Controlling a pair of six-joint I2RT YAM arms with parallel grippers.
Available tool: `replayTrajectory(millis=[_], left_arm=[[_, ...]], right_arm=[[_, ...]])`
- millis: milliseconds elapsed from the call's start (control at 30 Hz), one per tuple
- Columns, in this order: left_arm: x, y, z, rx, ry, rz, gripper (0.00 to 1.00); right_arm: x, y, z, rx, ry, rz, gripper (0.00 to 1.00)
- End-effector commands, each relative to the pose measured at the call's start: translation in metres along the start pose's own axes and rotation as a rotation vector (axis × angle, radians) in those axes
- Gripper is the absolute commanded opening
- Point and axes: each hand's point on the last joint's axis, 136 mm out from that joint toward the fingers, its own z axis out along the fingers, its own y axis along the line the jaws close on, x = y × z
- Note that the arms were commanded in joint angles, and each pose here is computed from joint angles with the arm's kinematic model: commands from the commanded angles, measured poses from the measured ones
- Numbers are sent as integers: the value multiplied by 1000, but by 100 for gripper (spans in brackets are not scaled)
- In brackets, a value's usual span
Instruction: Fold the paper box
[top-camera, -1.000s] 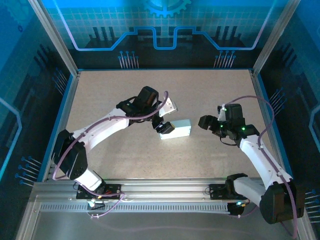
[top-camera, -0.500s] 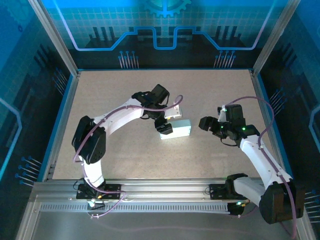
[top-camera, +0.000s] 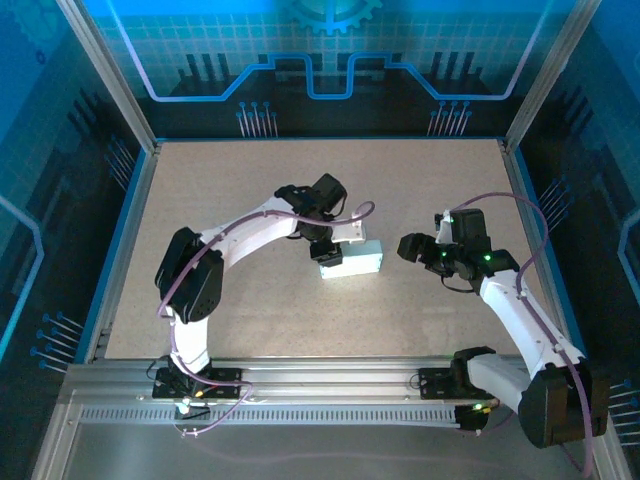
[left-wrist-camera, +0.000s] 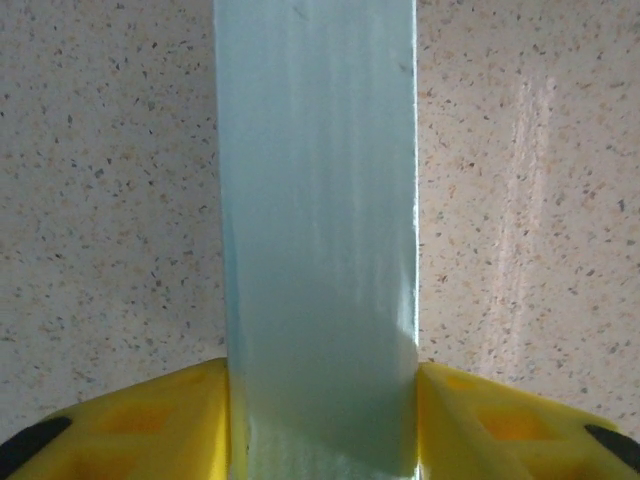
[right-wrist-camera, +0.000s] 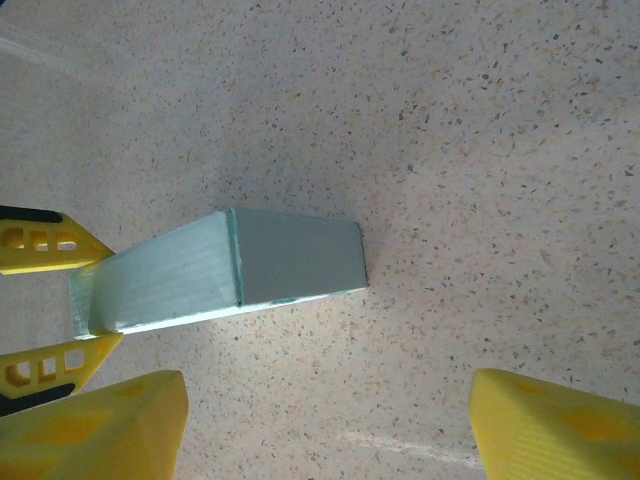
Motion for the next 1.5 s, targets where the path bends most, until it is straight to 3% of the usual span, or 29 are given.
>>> replayTrajectory(millis=[0, 67, 233, 433, 500, 633, 800, 967, 1100, 1200, 1367, 1467], left_arm=[[2, 6, 2, -80, 15, 71, 40], [-3, 7, -1, -127, -14, 112, 36], [-12, 26, -7, -322, -75, 227, 38], [-10, 58, 0, -629, -83, 388, 38], [-3, 64, 9, -672, -66, 422, 40], [7, 59, 26, -654, -48, 433, 65], [4, 26, 17, -500, -114, 368, 97], [-12, 17, -23, -375, -387, 56, 99], [0, 42, -55, -408, -540, -263, 99], [18, 44, -78, -352, -667, -438, 99], [78, 65, -105, -516, -687, -648, 99], [125, 79, -123, -703, -680, -781, 99]], right_arm=[[4, -5, -1, 9, 17, 3, 75], [4, -6, -2, 12, 14, 5, 75], [4, -6, -1, 9, 15, 8, 75], [6, -7, 1, 6, 18, 17, 75], [7, -7, 2, 7, 21, 17, 75], [6, -7, 0, 7, 23, 14, 75], [5, -6, -2, 7, 18, 0, 76], [0, 1, -1, -10, 7, -90, 89], [-13, 5, -2, 24, -55, -232, 100], [-29, 3, -5, 81, -134, -320, 100], [-63, -12, -13, 211, -327, -451, 100], [-81, -28, -12, 284, -438, -510, 100]])
